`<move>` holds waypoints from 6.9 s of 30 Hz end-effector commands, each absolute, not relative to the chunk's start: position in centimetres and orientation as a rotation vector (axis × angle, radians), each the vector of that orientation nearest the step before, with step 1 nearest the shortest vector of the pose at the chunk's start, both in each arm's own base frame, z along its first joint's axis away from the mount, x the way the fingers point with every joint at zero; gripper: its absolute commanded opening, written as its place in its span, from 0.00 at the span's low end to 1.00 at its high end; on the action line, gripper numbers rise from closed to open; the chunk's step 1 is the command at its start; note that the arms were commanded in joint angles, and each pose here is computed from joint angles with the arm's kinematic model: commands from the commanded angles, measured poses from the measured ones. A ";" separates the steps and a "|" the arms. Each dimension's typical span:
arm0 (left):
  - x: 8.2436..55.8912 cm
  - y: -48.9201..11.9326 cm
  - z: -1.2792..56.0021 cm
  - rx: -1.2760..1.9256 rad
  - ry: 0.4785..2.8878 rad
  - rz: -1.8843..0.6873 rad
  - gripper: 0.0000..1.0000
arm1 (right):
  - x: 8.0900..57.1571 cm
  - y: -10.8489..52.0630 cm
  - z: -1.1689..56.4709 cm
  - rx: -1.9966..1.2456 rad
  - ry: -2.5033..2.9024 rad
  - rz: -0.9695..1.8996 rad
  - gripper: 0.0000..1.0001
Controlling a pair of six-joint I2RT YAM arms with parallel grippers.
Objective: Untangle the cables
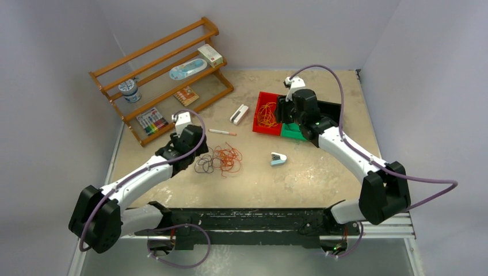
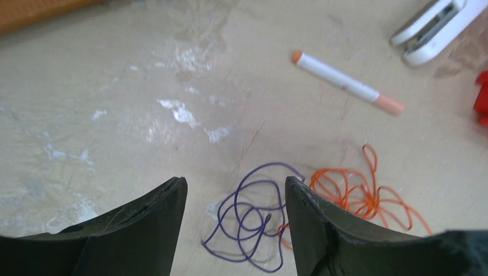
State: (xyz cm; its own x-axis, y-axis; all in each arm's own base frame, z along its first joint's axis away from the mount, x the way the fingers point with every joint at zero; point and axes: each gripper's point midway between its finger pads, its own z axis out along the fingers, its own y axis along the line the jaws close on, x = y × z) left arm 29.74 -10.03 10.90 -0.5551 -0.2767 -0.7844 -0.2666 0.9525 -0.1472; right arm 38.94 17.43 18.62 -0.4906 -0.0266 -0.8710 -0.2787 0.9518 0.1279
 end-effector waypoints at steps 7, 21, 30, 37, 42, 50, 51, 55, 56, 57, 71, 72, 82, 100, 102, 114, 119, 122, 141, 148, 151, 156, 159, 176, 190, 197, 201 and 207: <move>27.8 -11.1 7.0 -0.377 2.285 -0.108 0.62 | 40.0 18.2 21.4 -0.236 1.991 0.347 0.50; 30.6 -12.3 7.2 -0.383 2.225 -0.123 0.00 | 36.5 16.7 24.1 -0.178 1.838 0.403 0.50; 32.0 -12.1 13.8 -0.316 2.144 -0.102 0.00 | 34.5 15.1 26.8 -0.077 1.669 0.437 0.54; 32.0 -12.9 17.6 -0.201 2.129 -0.143 0.00 | 32.9 14.7 28.8 -0.085 1.475 0.485 0.66; 31.9 -13.8 20.1 -0.116 2.120 -0.188 0.00 | 32.1 15.3 29.1 -0.187 1.473 0.482 0.70; 31.3 -14.9 23.6 -0.044 2.065 -0.288 0.00 | 30.8 16.8 29.8 -0.355 1.394 0.503 0.75; 31.2 -15.0 24.1 -0.034 2.055 -0.300 0.00 | 30.6 17.0 30.0 -0.372 1.380 0.513 0.78; 31.0 -15.3 26.2 -0.009 2.011 -0.338 0.00 | 29.6 18.6 30.7 -0.467 1.325 0.574 0.82; 31.0 -15.3 26.5 -0.004 2.008 -0.340 0.00 | 29.5 18.9 30.9 -0.488 1.314 0.588 0.83; 31.0 -15.3 26.9 0.000 2.005 -0.340 0.00 | 29.3 19.3 31.0 -0.509 1.310 0.603 0.85; 31.3 -17.1 32.8 0.054 1.869 -0.470 0.00 | 26.5 25.8 32.3 -0.679 1.170 0.714 0.91; 31.3 -17.3 33.0 0.066 1.864 -0.477 0.00 | 26.1 26.4 32.7 -0.680 1.147 0.726 0.91; 31.1 -17.8 37.3 0.126 1.762 -0.511 0.00 | 27.0 30.0 34.0 -0.738 1.042 0.790 0.92; 31.2 -18.4 40.1 0.168 1.712 -0.541 0.00 | 28.5 38.1 35.1 -0.901 0.901 0.900 0.91; 31.2 -18.5 39.9 0.171 1.719 -0.536 0.00 | 28.4 38.1 35.5 -0.893 0.892 0.910 0.92; 31.0 -19.5 40.0 0.225 1.710 -0.585 0.00 | 30.0 39.3 38.5 -0.750 0.873 1.021 0.92; 30.4 -19.9 41.2 0.252 1.682 -0.617 0.00 | 31.9 41.0 37.3 -0.746 0.925 1.030 0.71; 29.9 -20.0 43.1 0.257 1.641 -0.643 0.00 | 32.4 42.5 35.5 -0.794 0.950 1.062 0.47; 30.1 -17.3 56.2 0.100 1.385 -0.611 0.00 | 31.6 43.8 19.8 -0.889 1.275 1.099 0.11; 30.4 -16.2 59.1 0.037 1.310 -0.587 0.00 | 30.4 42.9 15.3 -0.883 1.377 1.096 0.12; 30.2 -16.3 60.0 0.040 1.285 -0.599 0.00 | 29.9 42.2 13.8 -0.870 1.414 1.097 0.18; 30.5 -16.8 59.6 0.053 1.296 -0.608 0.00 | 29.1 40.3 14.5 -0.816 1.424 1.066 0.42; 30.6 -16.9 58.7 0.054 1.309 -0.606 0.00 | 28.0 38.4 17.7 -0.781 1.378 1.049 0.56; 30.2 -19.9 52.7 0.142 1.388 -0.743 0.00 | 24.6 30.3 38.7 -0.646 0.974 0.813 0.81; 28.7 -23.0 50.8 0.287 1.390 -0.893 0.00 | 25.3 31.5 44.0 -0.589 0.821 0.843 0.91; 26.9 -24.6 51.2 0.386 1.347 -1.008 0.00 | 25.6 32.5 44.4 -0.581 0.805 0.903 0.91; 26.3 -24.9 51.2 0.415 1.336 -1.036 0.00 | 25.7 32.5 45.0 -0.568 0.787 0.916 0.90; 25.9 -24.8 51.3 0.423 1.329 -1.041 0.00 | 25.9 32.0 45.7 -0.538 0.766 0.928 0.82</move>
State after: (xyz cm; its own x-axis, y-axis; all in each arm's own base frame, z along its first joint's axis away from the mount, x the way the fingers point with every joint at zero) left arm 27.50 -25.13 48.87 -0.1523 -0.3293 -0.9319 0.7644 0.5585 -0.3222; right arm 26.88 33.18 40.91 0.3052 0.4007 -0.8639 -0.8586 0.5081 -0.0677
